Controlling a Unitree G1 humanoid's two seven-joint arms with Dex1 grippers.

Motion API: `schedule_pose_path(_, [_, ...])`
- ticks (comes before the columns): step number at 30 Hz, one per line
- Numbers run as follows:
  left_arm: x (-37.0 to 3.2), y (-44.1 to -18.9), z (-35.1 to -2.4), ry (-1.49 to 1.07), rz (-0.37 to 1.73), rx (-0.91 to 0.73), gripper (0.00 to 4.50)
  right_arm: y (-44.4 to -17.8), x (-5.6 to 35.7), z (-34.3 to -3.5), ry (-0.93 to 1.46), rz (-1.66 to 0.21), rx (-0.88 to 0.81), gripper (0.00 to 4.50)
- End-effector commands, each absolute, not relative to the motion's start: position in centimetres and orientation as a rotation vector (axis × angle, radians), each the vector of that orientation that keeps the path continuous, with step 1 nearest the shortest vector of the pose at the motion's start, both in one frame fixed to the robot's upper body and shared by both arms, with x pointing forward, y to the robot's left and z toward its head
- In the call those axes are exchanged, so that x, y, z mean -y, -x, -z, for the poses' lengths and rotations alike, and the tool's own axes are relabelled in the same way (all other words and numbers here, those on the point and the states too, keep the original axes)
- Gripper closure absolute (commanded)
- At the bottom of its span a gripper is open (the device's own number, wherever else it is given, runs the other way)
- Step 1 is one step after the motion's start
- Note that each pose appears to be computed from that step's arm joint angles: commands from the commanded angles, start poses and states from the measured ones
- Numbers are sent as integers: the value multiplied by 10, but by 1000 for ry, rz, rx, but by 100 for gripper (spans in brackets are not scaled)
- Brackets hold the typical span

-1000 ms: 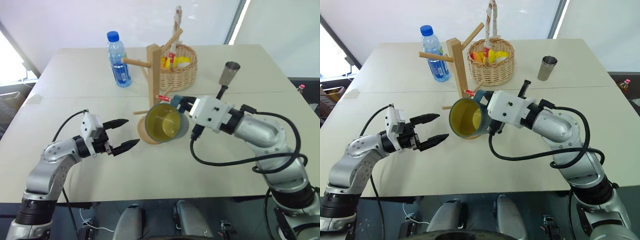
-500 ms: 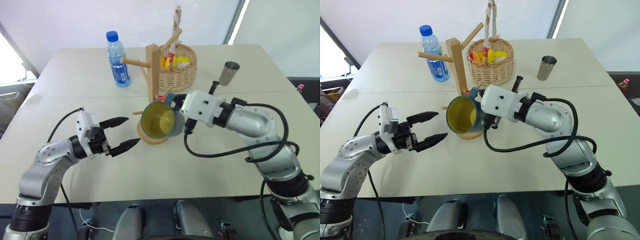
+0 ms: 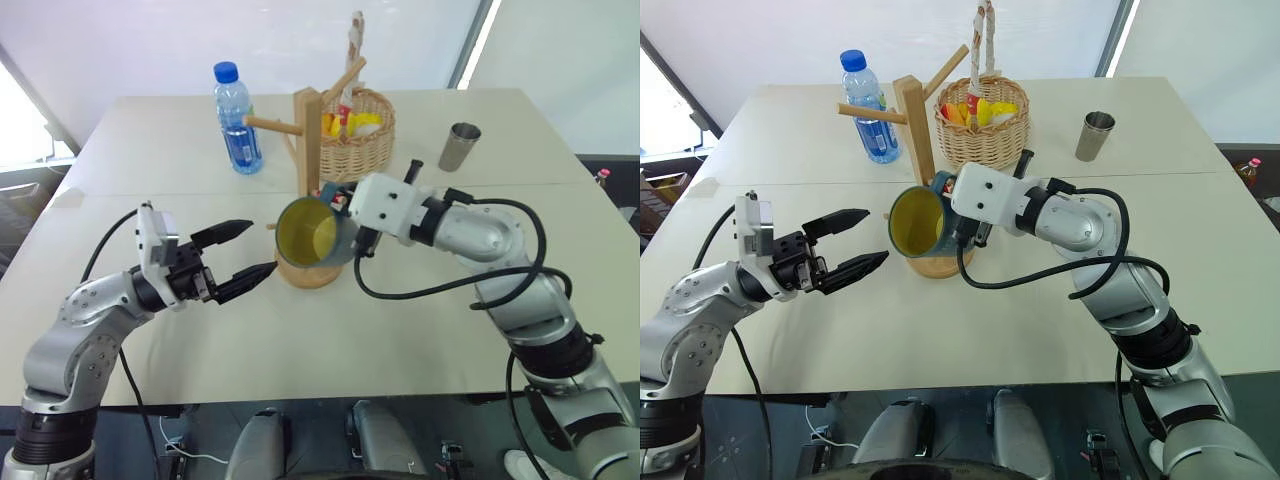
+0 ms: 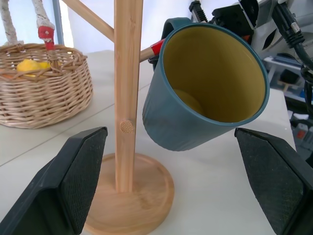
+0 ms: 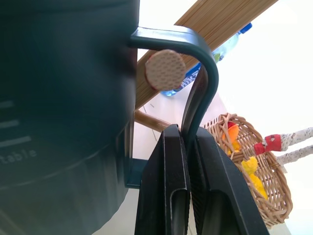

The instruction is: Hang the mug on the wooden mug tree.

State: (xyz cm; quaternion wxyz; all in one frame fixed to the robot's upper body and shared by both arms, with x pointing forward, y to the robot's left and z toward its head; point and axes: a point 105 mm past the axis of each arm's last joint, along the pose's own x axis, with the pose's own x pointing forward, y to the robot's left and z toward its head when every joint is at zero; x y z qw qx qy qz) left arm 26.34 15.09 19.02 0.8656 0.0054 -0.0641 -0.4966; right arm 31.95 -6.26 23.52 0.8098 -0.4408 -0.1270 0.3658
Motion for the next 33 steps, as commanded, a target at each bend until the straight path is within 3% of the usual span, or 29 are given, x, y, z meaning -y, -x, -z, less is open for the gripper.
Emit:
schedule_pose_path(1, [-149,-262,-199,-42,1045,167,0,-315,63,-257,969,-739,373,268])
schedule_pose_path(3, [-150,-263,-199,-44,1043,165,0,-314,67,-260,983,-732,380,172])
schedule_pose_path(10, [-157,-275,-193,-33,980,147,0,-304,113,-275,953,-699,372,172])
schedule_pose_path(14, [-172,-283,-187,7,890,141,0,-302,152,-270,699,-644,342,172])
schedule_pose_path(21, [-220,-308,-138,5,530,48,0,-323,210,-197,262,-407,204,172])
schedule_pose_path(25, [-236,-314,-109,4,345,22,0,-330,205,-155,226,-385,151,172])
schedule_pose_path(33, [-238,-312,-99,-11,232,37,0,-341,192,-134,117,-376,149,172])
